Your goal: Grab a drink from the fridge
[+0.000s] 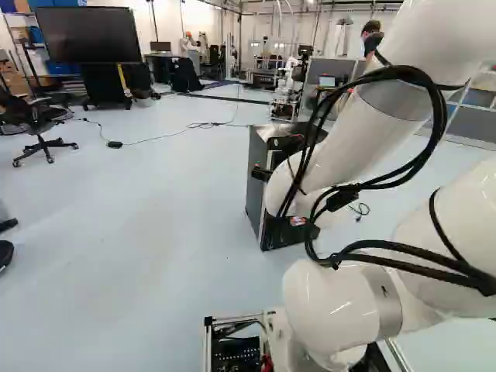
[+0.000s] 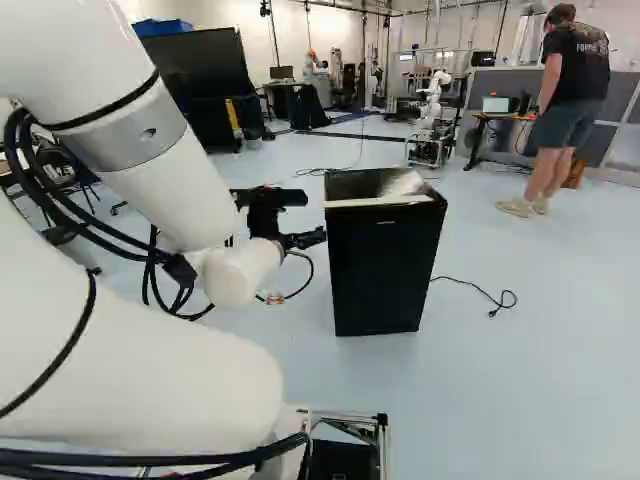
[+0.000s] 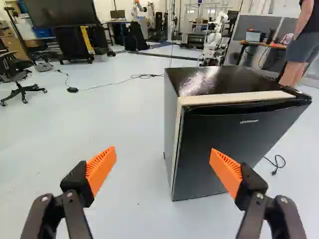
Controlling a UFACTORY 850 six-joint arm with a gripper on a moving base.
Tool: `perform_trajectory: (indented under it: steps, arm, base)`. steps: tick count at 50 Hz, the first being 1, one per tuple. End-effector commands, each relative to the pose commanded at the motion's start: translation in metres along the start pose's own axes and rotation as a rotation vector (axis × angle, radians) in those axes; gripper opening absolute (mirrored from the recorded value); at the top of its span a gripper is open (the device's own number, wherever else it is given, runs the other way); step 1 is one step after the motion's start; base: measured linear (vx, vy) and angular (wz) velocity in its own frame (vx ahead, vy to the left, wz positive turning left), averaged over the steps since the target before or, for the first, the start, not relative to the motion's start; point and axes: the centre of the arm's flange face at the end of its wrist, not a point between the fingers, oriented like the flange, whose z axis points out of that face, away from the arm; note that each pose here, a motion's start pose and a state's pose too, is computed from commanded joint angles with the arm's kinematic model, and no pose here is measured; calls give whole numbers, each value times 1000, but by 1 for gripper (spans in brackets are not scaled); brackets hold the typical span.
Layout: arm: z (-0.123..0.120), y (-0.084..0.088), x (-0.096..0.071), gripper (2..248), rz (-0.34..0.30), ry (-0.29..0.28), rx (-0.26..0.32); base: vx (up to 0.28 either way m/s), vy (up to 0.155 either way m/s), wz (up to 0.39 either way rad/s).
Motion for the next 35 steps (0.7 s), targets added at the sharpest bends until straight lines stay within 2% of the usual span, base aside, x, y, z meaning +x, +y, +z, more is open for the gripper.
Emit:
perform_trajectory:
  steps: [19, 35]
  arm:
    - [1, 0, 1, 247, 0, -1, 1]
    - [13, -2, 6, 247, -2, -6, 7]
  base:
    - [0, 0, 0]
    - [0, 0, 0]
